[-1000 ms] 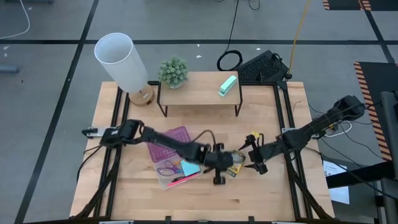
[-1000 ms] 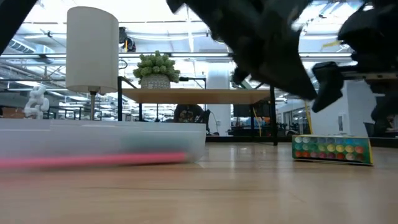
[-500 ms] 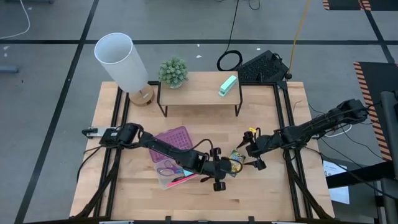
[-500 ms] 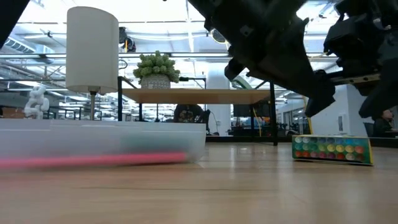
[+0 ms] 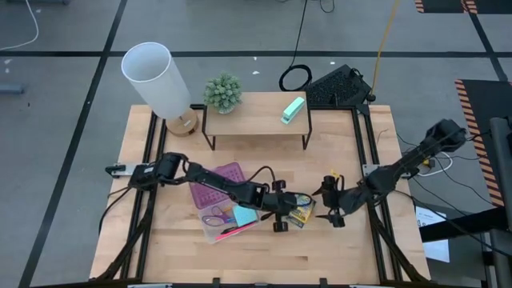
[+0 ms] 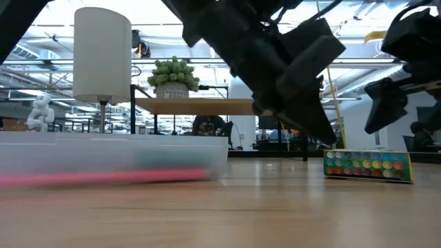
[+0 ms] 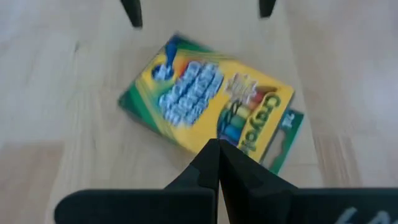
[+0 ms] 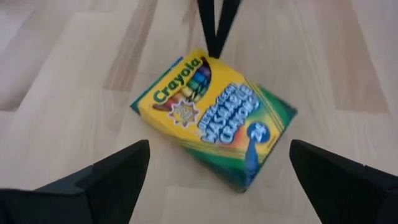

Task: Pack school essentials
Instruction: Put the yellow box into the transparent box

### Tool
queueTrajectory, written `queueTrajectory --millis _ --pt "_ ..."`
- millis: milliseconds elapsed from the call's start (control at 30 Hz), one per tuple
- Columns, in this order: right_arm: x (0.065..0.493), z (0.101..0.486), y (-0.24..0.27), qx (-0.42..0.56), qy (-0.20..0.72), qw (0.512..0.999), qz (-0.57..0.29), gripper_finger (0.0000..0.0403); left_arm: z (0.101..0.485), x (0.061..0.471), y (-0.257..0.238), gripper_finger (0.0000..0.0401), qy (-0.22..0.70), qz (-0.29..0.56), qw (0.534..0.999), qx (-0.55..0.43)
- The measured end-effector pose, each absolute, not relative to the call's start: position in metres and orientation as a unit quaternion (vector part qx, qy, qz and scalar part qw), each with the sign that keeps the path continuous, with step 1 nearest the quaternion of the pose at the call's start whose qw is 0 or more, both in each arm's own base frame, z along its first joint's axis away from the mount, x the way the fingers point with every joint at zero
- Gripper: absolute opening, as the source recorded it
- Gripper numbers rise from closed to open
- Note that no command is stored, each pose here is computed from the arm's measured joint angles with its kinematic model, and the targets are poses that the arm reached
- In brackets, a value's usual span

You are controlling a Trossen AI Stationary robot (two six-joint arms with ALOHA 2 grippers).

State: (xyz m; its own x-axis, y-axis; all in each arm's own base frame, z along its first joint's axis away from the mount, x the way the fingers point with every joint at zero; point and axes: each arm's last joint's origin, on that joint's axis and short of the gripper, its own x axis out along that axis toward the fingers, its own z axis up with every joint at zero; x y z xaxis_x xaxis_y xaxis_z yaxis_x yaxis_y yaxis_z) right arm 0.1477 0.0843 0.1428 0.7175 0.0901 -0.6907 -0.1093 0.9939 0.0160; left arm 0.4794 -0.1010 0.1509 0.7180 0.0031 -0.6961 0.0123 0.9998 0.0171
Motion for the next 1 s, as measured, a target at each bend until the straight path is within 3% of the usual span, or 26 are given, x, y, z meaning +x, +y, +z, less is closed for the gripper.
queueTrajectory --millis 667,1000 --pt "0.135 0.136 0.092 -0.009 0.364 0.931 0.011 0.038 0.133 0.476 -0.083 0.0007 0.368 -0.029 0.929 0.021" --pt "0.135 0.116 0.104 -0.189 0.307 0.929 0.086 0.038 0.131 0.476 -0.071 0.0007 0.382 -0.016 0.924 0.017"
